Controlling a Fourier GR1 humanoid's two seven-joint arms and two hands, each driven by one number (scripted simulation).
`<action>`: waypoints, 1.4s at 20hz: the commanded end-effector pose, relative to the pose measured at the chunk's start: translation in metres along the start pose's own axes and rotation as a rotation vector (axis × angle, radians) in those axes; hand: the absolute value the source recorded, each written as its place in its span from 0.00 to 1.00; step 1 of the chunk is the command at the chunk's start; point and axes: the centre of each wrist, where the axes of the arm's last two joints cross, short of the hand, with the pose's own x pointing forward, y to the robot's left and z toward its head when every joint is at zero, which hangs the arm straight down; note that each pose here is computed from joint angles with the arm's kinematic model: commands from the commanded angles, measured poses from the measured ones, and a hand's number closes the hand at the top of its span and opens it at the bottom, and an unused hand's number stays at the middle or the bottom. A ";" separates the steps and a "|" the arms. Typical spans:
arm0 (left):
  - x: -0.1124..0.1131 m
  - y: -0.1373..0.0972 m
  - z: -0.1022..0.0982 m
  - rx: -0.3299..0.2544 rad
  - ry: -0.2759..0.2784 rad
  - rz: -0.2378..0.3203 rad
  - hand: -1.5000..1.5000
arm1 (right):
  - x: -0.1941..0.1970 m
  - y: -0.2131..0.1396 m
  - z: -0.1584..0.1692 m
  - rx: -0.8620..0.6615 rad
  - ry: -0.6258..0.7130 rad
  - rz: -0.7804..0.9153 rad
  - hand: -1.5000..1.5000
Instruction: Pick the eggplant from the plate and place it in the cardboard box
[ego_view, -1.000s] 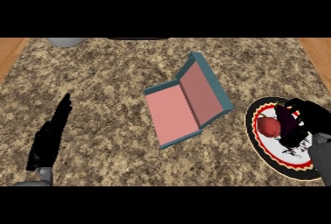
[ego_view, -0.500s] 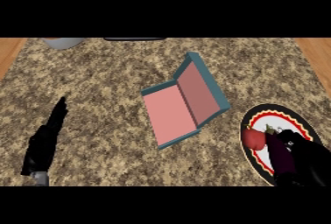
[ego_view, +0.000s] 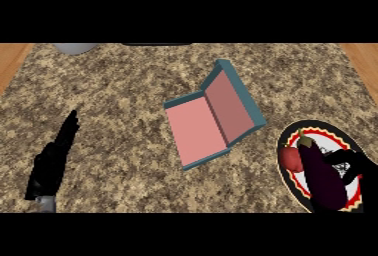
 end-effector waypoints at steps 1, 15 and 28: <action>0.013 -0.003 -0.006 -0.001 -0.024 -0.005 0.50 | 0.027 -0.031 0.010 -0.097 -0.175 -0.205 1.00; 0.016 -0.008 -0.007 -0.040 -0.009 0.003 0.50 | 0.144 -0.062 -0.047 -0.083 -0.245 -0.297 1.00; 0.010 0.003 -0.009 -0.024 -0.033 0.012 0.50 | 0.214 0.031 -0.119 0.075 -0.186 -0.244 1.00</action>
